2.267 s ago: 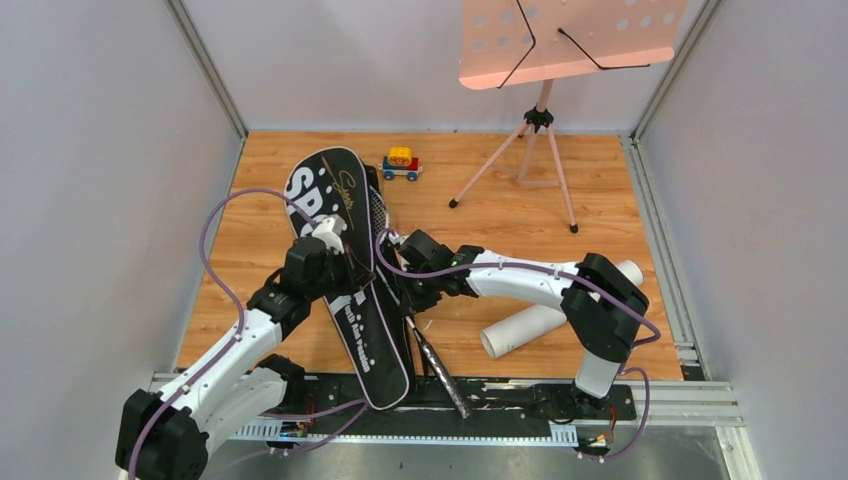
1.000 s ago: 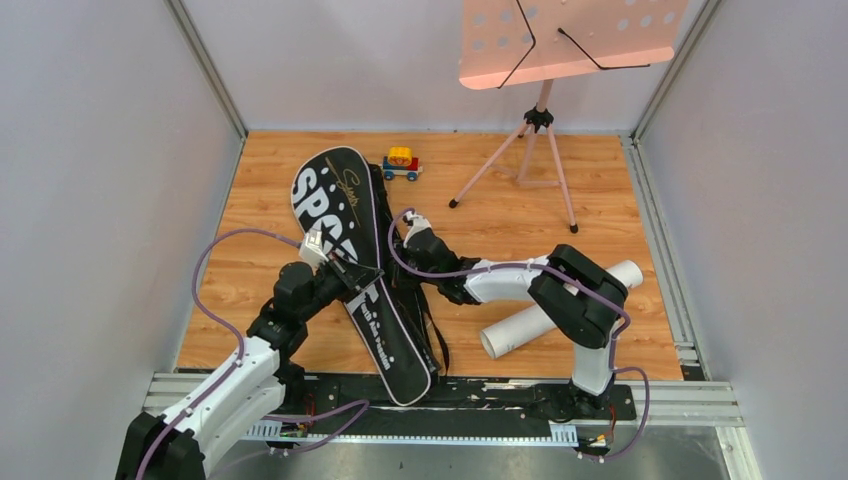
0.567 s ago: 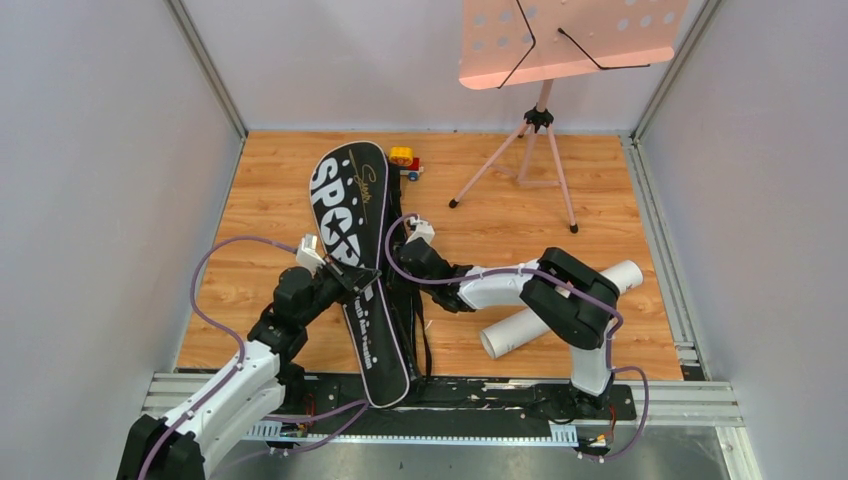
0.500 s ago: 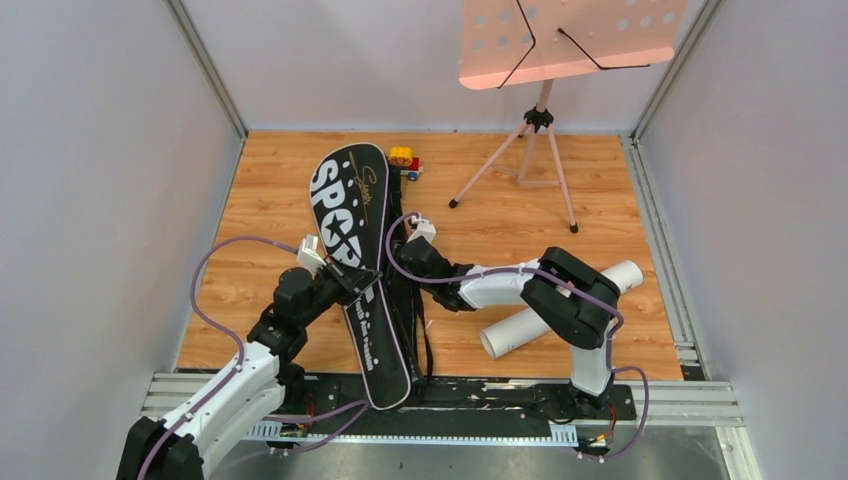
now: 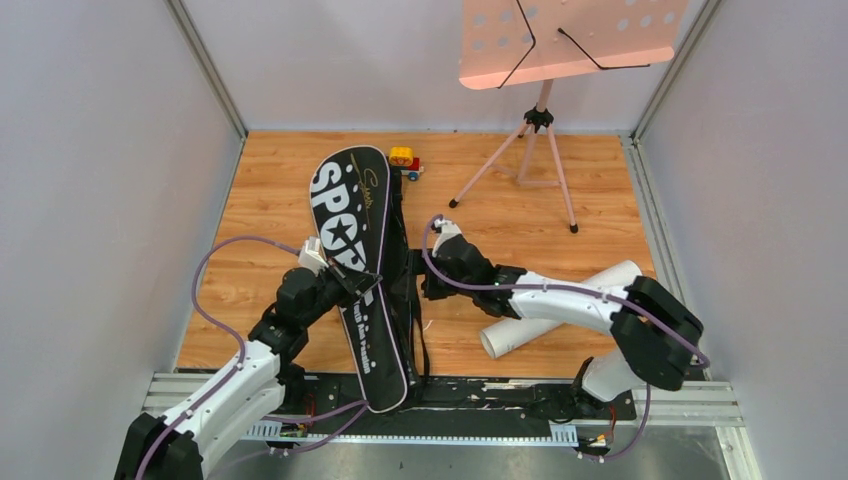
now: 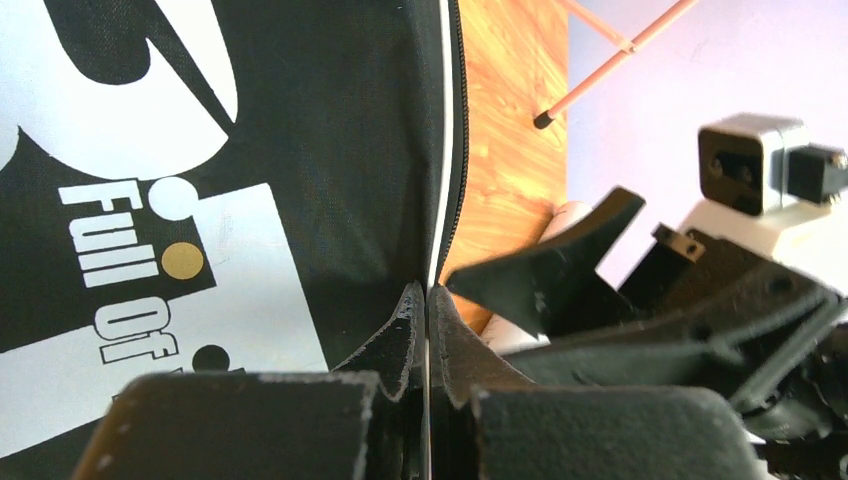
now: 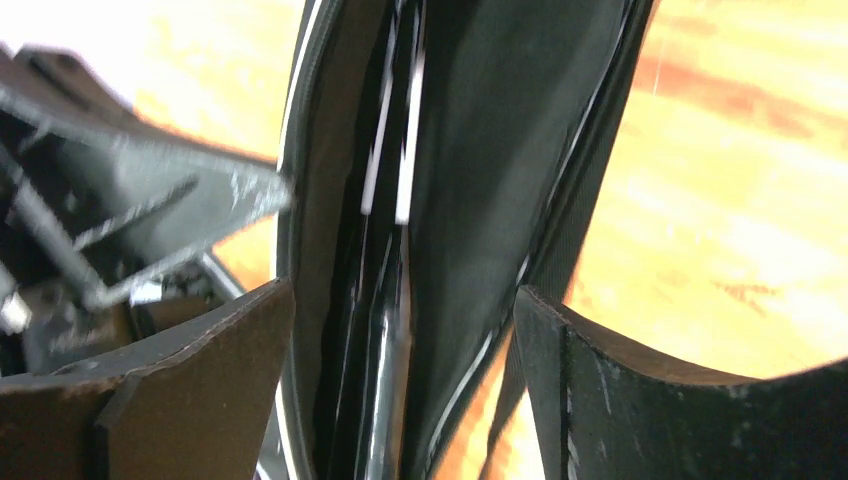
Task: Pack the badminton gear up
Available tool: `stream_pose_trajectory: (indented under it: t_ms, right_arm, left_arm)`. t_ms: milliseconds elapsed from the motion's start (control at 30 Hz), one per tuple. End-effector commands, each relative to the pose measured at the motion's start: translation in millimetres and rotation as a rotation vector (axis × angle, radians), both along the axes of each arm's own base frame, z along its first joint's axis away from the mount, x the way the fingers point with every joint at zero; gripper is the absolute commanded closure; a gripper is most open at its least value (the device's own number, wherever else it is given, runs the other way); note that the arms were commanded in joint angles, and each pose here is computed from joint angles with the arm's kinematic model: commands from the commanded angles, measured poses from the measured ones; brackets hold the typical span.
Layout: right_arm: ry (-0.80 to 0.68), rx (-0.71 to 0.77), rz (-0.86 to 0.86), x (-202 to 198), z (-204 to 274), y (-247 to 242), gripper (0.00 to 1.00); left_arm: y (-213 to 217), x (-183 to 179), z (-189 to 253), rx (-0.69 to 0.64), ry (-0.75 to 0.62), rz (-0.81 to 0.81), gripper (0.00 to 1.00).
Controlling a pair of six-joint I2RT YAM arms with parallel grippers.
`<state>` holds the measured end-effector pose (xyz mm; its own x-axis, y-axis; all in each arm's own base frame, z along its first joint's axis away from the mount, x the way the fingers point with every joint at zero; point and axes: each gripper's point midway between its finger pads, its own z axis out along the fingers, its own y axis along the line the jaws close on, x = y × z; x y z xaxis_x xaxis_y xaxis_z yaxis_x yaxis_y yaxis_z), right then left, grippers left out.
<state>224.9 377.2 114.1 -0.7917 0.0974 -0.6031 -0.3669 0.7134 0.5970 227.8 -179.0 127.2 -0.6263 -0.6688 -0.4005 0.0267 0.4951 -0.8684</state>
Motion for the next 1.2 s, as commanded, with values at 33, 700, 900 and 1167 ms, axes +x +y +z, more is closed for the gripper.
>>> stream_pose_trajectory:
  t_ms: [33, 700, 900, 1167]
  right_arm:
    - [0.047, 0.044, 0.145, -51.2, 12.7, -13.9, 0.18]
    - [0.021, -0.012, 0.099, -106.5, -30.7, 23.3, 0.31]
    - [0.024, 0.035, 0.137, -116.2, -40.4, 21.7, 0.59]
    - [0.025, 0.038, 0.149, -117.3, -52.5, 25.1, 0.9]
  left_arm:
    - [1.3, 11.4, 16.1, 0.016, -0.057, 0.023, 1.0]
    - [2.4, 10.0, 17.6, 0.053, -0.048, 0.012, 1.0]
    - [-0.2, 8.0, 29.6, 0.025, -0.073, 0.0, 1.0]
    - [1.1, 7.3, 24.9, 0.026, -0.056, 0.007, 0.97]
